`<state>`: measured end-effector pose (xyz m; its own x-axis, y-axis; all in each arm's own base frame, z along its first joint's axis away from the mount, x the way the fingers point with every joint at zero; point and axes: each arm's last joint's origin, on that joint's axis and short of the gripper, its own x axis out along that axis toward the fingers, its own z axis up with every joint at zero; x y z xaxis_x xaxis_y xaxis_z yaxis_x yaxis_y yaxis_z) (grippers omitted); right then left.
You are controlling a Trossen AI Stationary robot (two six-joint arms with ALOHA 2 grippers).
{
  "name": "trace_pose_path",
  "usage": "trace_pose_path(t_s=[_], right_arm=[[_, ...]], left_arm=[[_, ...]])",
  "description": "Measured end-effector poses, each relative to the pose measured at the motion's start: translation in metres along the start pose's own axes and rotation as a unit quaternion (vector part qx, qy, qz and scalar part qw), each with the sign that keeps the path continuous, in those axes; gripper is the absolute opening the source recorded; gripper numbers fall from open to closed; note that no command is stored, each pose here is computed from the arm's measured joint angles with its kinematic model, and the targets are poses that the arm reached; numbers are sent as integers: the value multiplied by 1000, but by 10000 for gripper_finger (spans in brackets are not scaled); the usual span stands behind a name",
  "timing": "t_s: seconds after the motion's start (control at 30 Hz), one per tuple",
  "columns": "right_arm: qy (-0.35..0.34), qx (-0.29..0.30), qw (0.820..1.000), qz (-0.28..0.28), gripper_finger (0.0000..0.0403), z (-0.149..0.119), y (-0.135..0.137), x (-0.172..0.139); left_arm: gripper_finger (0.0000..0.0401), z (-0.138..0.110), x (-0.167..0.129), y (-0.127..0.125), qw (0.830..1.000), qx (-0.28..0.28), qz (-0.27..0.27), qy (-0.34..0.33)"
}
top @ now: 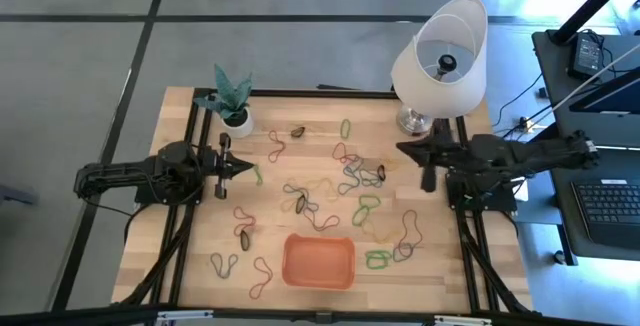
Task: Pick and place rubber bands into bin
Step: Put the green rubber band into the bin
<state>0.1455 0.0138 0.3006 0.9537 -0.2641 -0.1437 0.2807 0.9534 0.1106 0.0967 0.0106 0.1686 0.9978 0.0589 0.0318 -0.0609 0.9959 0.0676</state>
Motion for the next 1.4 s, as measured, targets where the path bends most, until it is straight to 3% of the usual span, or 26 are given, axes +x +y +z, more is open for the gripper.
trace_pose_path(t_s=[0.1,0.2,0.4,0.57,0.8,1.03,1.3,1.4], right_arm=[[100,13,995,-24,1,8,11,20],[209,26,975,-68,0,3,21,42],[403,44,903,-141,12,-41,34,83],[509,76,841,-166,41,-85,33,108],[567,91,797,-188,97,-120,29,131],[569,131,787,-199,135,-137,33,143],[563,184,776,-214,139,-153,42,152],[570,190,764,-236,135,-161,44,153]], left_arm=[[1,0,0,0,1000,0,0,0],[1,0,0,0,1000,0,0,0],[1,0,0,0,1000,0,0,0],[1,0,0,0,1000,0,0,0],[1,0,0,0,1000,0,0,0],[1,0,0,0,1000,0,0,0],[1,0,0,0,1000,0,0,0],[1,0,0,0,1000,0,0,0]])
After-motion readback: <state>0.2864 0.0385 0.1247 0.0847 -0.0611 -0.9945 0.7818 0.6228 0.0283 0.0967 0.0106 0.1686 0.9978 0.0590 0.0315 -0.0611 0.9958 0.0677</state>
